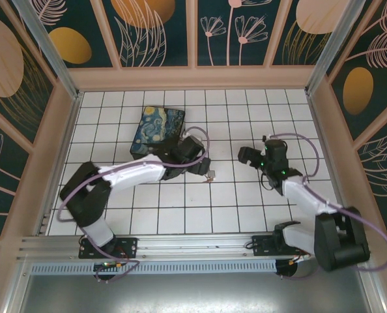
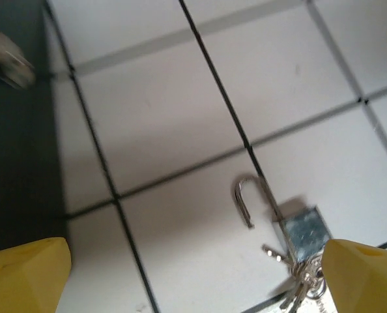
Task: Unlock the padlock with the key
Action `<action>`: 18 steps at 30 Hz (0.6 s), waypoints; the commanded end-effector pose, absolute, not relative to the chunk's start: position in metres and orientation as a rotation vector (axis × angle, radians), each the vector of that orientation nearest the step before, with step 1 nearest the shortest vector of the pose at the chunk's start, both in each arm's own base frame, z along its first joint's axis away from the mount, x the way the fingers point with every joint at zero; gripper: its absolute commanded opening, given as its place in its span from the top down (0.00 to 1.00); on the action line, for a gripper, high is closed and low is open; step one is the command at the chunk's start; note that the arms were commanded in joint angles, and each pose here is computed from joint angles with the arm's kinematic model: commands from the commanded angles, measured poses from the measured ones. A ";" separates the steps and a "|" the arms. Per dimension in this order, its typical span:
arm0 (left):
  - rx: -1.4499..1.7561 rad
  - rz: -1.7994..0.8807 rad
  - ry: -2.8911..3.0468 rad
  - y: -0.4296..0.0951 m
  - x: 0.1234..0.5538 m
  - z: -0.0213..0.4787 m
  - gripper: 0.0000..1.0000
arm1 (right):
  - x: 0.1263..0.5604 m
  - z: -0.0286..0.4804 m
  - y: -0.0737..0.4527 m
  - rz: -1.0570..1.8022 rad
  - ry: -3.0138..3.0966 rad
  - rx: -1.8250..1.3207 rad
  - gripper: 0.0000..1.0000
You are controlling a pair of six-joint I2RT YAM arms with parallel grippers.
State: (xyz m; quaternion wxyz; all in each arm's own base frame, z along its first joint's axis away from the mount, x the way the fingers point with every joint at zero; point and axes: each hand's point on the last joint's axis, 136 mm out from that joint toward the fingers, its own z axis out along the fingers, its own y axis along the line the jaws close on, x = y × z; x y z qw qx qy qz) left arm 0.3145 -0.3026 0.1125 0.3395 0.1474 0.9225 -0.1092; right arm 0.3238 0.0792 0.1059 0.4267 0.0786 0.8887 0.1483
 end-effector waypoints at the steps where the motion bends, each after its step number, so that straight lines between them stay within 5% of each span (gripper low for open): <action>1: 0.167 -0.245 2.141 -0.260 0.343 0.197 0.01 | 0.332 0.155 0.035 0.141 1.920 0.202 0.01; 9: -0.256 0.182 1.846 -0.040 0.351 0.191 0.01 | 0.327 0.176 -0.014 -0.015 1.585 0.234 0.01; 18: -0.304 0.170 1.613 0.020 0.348 0.163 0.06 | 0.356 0.142 -0.012 0.026 1.584 0.137 0.01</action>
